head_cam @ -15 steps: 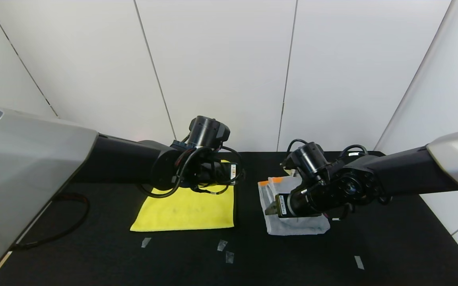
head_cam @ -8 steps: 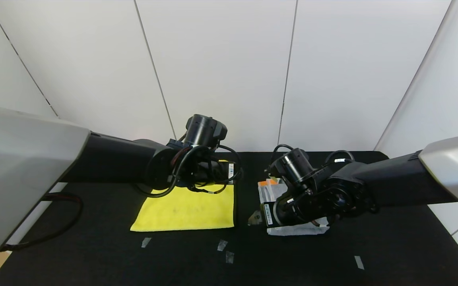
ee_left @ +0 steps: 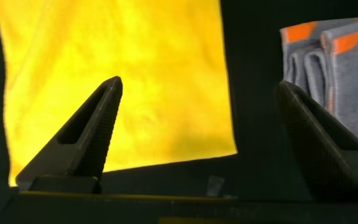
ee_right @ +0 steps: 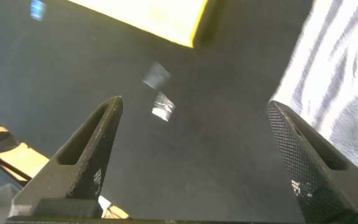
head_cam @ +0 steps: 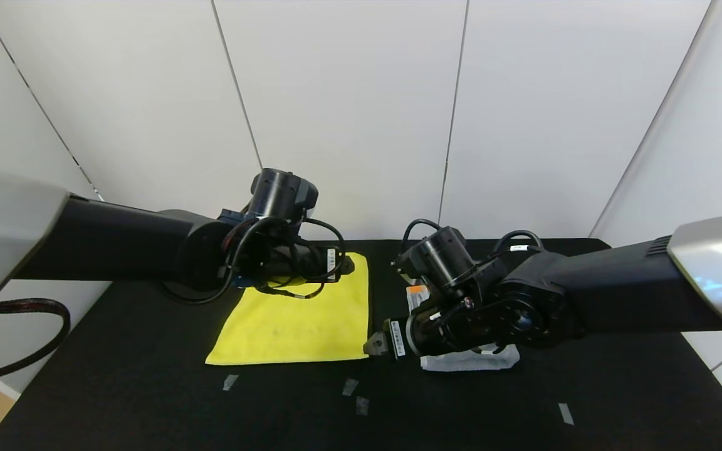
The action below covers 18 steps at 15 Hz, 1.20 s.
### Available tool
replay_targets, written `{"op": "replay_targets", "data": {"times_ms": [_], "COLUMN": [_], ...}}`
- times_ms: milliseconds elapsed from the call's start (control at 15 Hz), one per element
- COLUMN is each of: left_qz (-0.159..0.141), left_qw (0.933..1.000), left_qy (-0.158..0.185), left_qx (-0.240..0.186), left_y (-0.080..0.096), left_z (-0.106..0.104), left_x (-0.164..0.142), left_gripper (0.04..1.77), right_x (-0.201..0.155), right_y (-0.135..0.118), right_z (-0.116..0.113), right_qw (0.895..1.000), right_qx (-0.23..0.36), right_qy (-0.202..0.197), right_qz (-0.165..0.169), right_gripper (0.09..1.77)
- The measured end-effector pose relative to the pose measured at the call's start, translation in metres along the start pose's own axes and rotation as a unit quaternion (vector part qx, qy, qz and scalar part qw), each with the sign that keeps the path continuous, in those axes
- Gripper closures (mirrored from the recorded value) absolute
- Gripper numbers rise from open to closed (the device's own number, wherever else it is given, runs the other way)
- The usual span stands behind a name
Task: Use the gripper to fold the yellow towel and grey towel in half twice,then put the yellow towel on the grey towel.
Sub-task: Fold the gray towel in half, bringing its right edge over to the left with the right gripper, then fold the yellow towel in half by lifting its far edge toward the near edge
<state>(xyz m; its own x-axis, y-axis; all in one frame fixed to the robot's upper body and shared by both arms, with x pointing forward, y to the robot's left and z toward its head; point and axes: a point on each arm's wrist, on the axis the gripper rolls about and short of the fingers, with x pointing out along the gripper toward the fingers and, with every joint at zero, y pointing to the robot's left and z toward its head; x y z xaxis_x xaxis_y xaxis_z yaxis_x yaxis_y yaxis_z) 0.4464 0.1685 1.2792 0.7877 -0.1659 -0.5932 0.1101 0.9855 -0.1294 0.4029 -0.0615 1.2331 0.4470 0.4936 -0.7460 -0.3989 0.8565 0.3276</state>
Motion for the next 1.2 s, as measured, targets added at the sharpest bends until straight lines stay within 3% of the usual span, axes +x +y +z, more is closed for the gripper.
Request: {"op": "replay_targets", "data": {"times_ms": [267,400,600,733,1200], "left_qz": [0.014,0.036,0.028,0.040,0.045], "left_qw": [0.9999,0.9992,0.9991,0.9985,0.9982], "left_qy": [0.002,0.016,0.029,0.027,0.023], "left_qx": [-0.005,-0.006,-0.014,-0.027,-0.033], "left_y": [0.016,0.046,0.081,0.097,0.103], "left_z": [0.000,-0.005,-0.009,-0.008,-0.007], "left_x": [-0.006,-0.013,-0.027,-0.033,-0.039], "left_gripper": [0.09,0.09,0.09,0.09,0.09], "right_x": [0.001,0.005,0.014,0.020,0.026], "right_y": [0.007,0.017,0.025,0.032,0.032], "right_z": [0.005,0.011,0.017,0.017,0.019], "right_qw": [1.000,1.000,0.999,0.999,0.999], "right_qx": [-0.006,-0.012,-0.017,-0.022,-0.022], "right_qy": [-0.009,-0.020,-0.017,-0.009,-0.008], "right_qz": [0.008,0.019,0.022,0.024,0.023], "right_gripper": [0.17,0.17,0.16,0.16,0.16]}}
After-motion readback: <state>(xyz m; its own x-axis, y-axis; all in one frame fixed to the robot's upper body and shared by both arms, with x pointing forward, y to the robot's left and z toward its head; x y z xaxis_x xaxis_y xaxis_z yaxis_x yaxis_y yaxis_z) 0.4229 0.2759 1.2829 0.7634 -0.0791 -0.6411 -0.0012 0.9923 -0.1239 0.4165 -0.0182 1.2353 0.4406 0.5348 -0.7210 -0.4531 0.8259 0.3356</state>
